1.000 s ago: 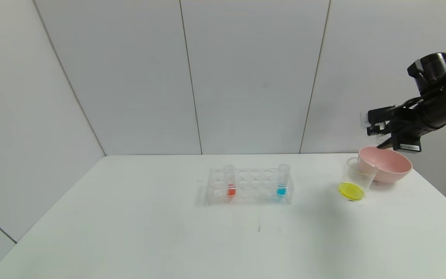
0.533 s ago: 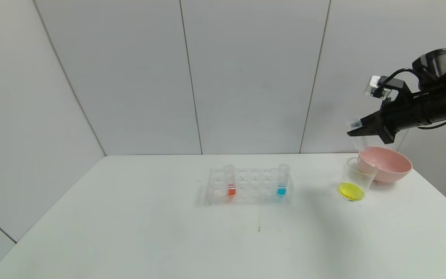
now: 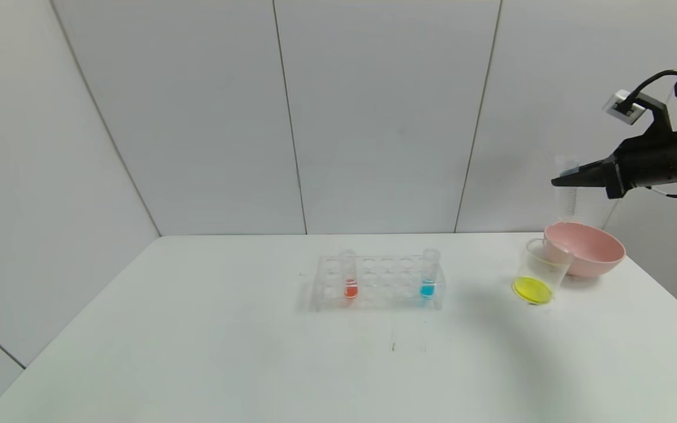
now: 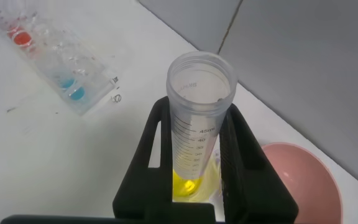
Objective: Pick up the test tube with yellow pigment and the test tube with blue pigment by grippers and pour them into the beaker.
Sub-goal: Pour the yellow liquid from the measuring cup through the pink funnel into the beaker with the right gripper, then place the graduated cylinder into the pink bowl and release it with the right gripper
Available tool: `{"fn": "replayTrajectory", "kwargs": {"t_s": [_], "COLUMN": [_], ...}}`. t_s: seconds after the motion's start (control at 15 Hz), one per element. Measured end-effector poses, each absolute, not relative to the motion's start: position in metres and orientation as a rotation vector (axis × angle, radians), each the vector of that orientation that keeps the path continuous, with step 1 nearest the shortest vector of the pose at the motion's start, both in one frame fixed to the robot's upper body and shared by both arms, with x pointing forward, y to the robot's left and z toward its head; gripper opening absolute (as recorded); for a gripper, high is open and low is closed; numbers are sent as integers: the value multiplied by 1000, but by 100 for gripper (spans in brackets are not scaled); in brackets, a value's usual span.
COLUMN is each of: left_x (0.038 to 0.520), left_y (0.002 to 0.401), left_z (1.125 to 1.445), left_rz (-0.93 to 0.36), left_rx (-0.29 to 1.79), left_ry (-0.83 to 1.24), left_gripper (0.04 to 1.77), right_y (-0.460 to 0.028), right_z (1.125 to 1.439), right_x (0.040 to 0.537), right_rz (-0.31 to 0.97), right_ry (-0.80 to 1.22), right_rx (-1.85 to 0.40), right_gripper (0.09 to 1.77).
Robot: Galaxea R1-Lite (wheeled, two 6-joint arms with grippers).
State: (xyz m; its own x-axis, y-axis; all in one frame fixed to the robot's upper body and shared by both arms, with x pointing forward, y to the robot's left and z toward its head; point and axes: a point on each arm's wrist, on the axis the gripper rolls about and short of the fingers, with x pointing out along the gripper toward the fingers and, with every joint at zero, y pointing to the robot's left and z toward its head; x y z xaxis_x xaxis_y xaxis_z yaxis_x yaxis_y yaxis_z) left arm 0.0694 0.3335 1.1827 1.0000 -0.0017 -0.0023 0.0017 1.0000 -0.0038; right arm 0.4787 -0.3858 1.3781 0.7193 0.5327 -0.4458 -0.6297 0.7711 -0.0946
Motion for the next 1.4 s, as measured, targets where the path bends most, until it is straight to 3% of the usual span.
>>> {"fn": "replayTrajectory", "kwargs": {"t_s": [0.47, 0.87, 1.4], "left_x": [69, 69, 69], "left_y": [334, 334, 334], "left_z": [1183, 1183, 1183], "left_rz": [-2, -2, -2], "left_rx": [-4, -4, -4], "left_ry": [2, 3, 3], "left_gripper": [176, 176, 176], "right_y": [-423, -483, -493], "right_z": [1357, 1308, 1277], "right_x": [462, 423, 469], "right_rz": [451, 261, 137], "right_ry": [138, 202, 145], "right_rx": [-80, 5, 4], "right_gripper": [50, 50, 50]}}
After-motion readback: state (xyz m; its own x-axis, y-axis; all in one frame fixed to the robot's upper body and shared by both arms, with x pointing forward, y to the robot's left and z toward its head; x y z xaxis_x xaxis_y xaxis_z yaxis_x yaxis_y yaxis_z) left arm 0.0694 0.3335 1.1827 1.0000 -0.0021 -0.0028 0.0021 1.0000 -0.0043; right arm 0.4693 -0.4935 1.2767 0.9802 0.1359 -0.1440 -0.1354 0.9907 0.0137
